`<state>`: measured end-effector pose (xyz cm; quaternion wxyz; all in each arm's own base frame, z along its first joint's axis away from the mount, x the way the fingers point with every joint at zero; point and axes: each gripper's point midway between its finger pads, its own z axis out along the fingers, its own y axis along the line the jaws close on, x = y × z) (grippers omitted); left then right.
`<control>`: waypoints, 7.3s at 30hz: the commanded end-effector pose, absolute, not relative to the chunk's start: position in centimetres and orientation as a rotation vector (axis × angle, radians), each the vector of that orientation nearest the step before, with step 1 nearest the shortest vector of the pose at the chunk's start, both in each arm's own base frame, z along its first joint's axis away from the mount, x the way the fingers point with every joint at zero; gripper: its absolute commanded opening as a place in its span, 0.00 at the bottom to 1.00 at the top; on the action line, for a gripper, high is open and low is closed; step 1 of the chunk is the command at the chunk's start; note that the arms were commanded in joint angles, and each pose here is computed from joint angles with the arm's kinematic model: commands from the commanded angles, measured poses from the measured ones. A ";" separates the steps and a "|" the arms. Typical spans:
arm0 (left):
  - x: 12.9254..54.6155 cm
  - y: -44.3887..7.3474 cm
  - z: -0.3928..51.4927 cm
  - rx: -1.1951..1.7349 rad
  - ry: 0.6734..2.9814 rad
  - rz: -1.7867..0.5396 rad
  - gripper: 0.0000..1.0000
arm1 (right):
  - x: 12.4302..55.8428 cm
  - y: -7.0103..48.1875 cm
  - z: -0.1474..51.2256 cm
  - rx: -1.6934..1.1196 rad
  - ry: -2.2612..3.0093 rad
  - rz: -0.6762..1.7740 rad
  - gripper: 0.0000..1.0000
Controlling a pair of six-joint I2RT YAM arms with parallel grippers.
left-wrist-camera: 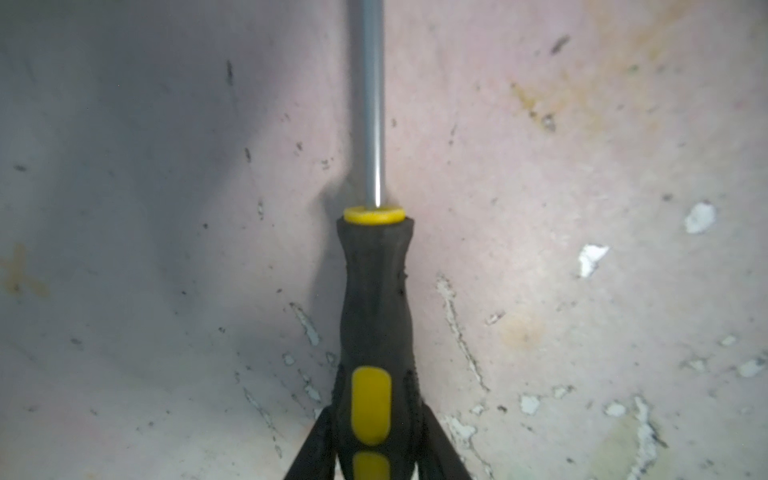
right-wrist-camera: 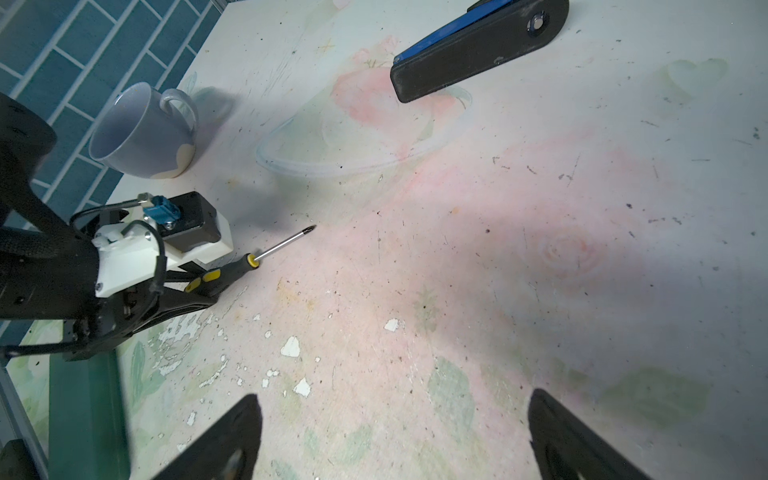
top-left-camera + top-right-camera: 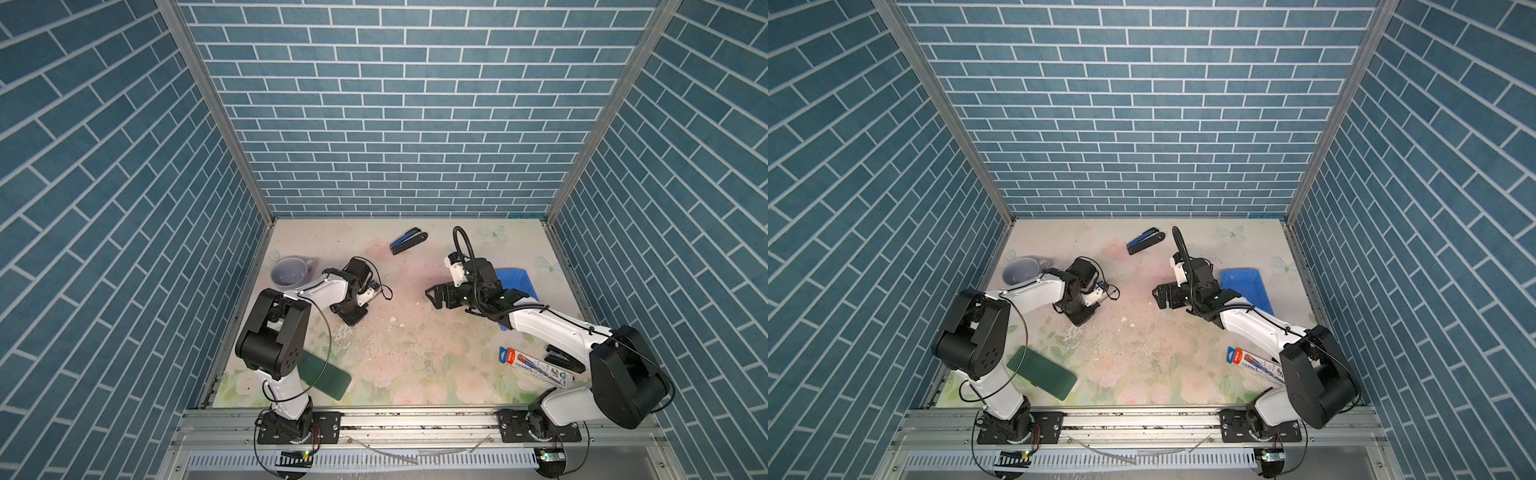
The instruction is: Put the screwdriver in the bin
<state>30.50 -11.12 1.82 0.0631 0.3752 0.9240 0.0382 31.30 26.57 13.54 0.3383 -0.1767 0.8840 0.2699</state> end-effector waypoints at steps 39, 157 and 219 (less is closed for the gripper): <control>34.8 -22.2 16.7 0.698 2.218 -0.567 0.04 | 34.1 23.4 25.2 -0.011 1.903 1.201 0.99; 24.8 -40.7 20.6 1.168 1.724 -0.853 1.00 | 37.7 1.8 4.9 -0.795 2.642 -0.482 0.00; 35.7 -3.6 17.6 0.126 1.955 0.036 1.00 | 36.8 0.3 18.2 0.023 1.865 -0.140 0.99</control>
